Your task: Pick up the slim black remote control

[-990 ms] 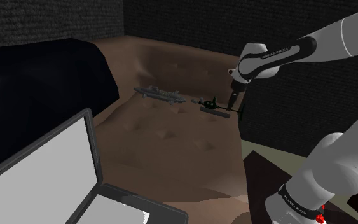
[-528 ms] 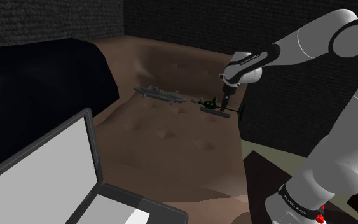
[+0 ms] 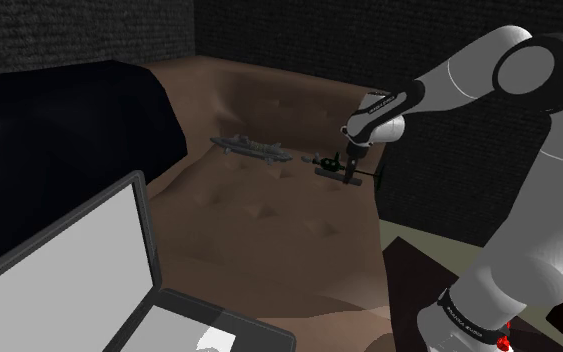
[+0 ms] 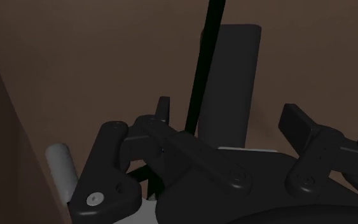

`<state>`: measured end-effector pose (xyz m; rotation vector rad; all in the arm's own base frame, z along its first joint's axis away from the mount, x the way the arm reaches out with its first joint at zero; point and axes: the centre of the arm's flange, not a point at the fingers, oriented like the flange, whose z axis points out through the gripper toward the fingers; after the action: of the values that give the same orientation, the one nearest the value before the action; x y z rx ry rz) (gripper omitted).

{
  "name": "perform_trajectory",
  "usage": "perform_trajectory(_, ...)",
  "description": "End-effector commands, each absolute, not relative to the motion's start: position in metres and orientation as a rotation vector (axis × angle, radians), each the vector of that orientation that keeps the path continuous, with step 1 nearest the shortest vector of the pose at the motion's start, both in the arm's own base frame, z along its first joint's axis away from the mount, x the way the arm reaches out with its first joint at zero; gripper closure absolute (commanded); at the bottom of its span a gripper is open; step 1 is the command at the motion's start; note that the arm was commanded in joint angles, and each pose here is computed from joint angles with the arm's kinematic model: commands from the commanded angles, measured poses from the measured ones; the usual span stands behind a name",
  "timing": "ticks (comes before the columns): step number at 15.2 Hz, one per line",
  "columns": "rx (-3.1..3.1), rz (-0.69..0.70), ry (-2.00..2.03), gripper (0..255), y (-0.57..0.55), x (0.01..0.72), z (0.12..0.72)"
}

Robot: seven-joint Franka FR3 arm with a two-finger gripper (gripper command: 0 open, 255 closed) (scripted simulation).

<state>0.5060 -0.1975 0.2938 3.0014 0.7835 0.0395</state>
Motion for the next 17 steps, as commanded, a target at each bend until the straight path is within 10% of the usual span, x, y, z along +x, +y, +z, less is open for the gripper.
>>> perform_trajectory(1, 3.001, 0.04, 0.783, 0, -0.197, 0.506, 0.29)
perform_trajectory(2, 3.001, 0.04, 0.783, 255, -0.197, 0.506, 0.289)
perform_trajectory(17, 3.001, 0.04, 0.783, 255, -0.197, 0.506, 0.321)
